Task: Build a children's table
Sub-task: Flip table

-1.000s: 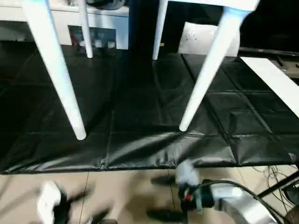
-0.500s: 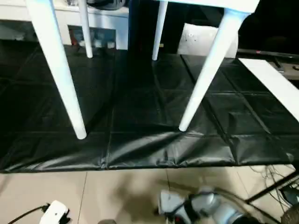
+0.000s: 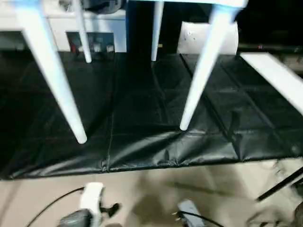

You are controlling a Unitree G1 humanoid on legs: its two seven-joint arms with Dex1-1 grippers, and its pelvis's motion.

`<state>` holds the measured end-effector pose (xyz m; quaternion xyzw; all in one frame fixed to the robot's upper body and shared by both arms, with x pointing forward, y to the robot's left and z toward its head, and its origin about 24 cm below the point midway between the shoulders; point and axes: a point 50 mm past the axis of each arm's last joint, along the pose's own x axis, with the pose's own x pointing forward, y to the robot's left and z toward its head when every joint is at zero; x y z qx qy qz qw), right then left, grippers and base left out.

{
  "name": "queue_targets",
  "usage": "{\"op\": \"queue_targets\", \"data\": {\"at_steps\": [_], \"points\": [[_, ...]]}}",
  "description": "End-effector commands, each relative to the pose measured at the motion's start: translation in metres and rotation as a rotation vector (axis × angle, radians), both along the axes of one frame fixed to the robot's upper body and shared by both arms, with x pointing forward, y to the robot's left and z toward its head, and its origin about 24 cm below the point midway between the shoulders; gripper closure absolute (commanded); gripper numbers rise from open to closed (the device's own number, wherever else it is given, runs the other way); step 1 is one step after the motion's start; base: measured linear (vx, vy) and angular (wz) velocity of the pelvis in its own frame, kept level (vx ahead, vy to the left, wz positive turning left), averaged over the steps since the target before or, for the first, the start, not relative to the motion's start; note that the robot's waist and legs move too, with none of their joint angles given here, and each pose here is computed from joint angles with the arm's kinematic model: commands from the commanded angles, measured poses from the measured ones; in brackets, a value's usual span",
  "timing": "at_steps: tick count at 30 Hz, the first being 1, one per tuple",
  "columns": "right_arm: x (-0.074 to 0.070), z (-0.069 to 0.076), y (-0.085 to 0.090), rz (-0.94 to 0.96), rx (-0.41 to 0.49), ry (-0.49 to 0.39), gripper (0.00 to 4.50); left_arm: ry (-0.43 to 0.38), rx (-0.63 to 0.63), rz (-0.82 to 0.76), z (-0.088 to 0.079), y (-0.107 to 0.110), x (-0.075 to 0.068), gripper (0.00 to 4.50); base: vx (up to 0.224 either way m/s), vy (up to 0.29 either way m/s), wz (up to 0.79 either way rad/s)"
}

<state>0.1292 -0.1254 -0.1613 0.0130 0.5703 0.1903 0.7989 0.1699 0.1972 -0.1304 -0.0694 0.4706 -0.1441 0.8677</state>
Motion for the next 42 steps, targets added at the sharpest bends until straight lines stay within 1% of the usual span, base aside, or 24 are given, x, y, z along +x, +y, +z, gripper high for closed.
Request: {"op": "queue_targets", "data": {"at_steps": [1,3,4,5,6,8,11,13,16,19,23,25,26,27,29,30,31,33,34,35,38,42], "points": [[0.007,0.002,-0.002,-0.057,0.015,-0.019,0.0,0.004,0.021,-0.017,-0.001,0.0,0.001,0.08,0.0,0.0,0.0],[0.006,0.001,-0.002,-0.057,0.001,-0.008,0.0,-0.012,0.044,-0.044,-0.001,-0.003,0.003,0.08,0.0,0.0,0.0],[0.005,0.001,-0.002,-0.05,0.002,-0.008,0.0,-0.007,0.051,-0.052,-0.002,-0.005,0.003,0.08,0.014,-0.063,0.45],[0.004,0.001,0.001,-0.031,0.002,-0.013,0.0,0.023,0.068,-0.049,-0.006,-0.007,0.0,0.08,-0.014,-0.072,0.56],[0.004,0.001,0.002,-0.029,0.004,-0.016,0.0,0.057,0.088,-0.012,-0.01,-0.008,-0.004,0.08,-0.014,-0.072,0.56],[0.005,0.001,0.002,-0.038,0.006,-0.021,0.0,0.085,0.091,0.046,-0.014,-0.01,-0.009,0.08,-0.046,-0.132,0.43],[0.008,0.002,0.003,-0.019,0.015,-0.033,0.0,0.116,0.086,0.121,-0.02,-0.013,-0.017,0.08,-0.039,-0.139,0.43],[0.008,0.002,0.003,0.005,0.014,-0.032,0.0,0.127,0.103,0.11,-0.023,-0.019,-0.023,0.08,0.007,-0.106,0.49],[0.008,0.002,0.002,-0.009,-0.007,-0.027,0.0,0.142,0.113,0.133,-0.026,-0.023,-0.027,0.08,0.08,-0.1,0.53],[0.01,0.002,0.0,-0.062,-0.027,-0.023,0.0,0.141,0.119,0.147,-0.026,-0.027,-0.025,0.08,0.084,0.027,0.5],[0.011,0.001,-0.003,-0.129,-0.043,-0.022,0.0,0.125,0.122,0.137,-0.024,-0.033,-0.018,0.08,-0.007,0.09,0.04],[0.011,0.001,-0.005,-0.167,-0.046,-0.022,0.0,0.108,0.135,0.142,-0.023,-0.021,-0.019,0.08,0.0,0.0,0.0],[0.012,0.001,-0.008,-0.207,-0.047,-0.028,0.0,0.09,0.156,0.141,-0.021,-0.006,-0.019,0.08,-0.063,-0.034,-0.01],[0.012,0.001,-0.008,-0.209,-0.047,-0.028,0.0,0.088,0.158,0.141,-0.021,-0.005,-0.019,0.08,-0.063,-0.034,-0.01],[0.012,0.001,-0.014,-0.253,-0.063,-0.025,0.0,0.06,0.178,0.129,-0.017,0.003,-0.012,0.08,-0.071,-0.041,0.03],[0.011,0.001,-0.016,-0.264,-0.07,-0.019,0.0,0.05,0.181,0.124,-0.015,0.005,-0.009,0.08,-0.072,-0.035,-0.01],[0.011,0.001,-0.016,-0.264,-0.07,-0.019,0.0,0.05,0.181,0.124,-0.015,0.005,-0.009,0.08,-0.076,-0.011,-0.02],[0.008,0.0,-0.021,-0.281,-0.083,-0.005,0.0,0.025,0.194,0.129,-0.011,0.009,-0.001,0.08,-0.068,-0.001,-0.01],[0.008,0.0,-0.021,-0.281,-0.083,-0.005,0.0,0.025,0.194,0.129,-0.011,0.009,-0.001,0.08,0.0,0.0,0.0],[0.006,-0.001,-0.023,-0.287,-0.089,0.004,0.0,0.012,0.19,0.127,-0.008,0.009,0.005,0.08,0.0,0.0,0.0],[0.004,-0.002,-0.024,-0.275,-0.094,0.015,0.0,0.004,0.176,0.116,-0.007,0.006,0.008,0.08,0.0,0.0,0.0],[0.001,-0.003,-0.023,-0.271,-0.099,0.026,0.0,0.013,0.174,0.112,-0.008,0.005,0.006,0.08,0.0,0.0,0.0]]}}
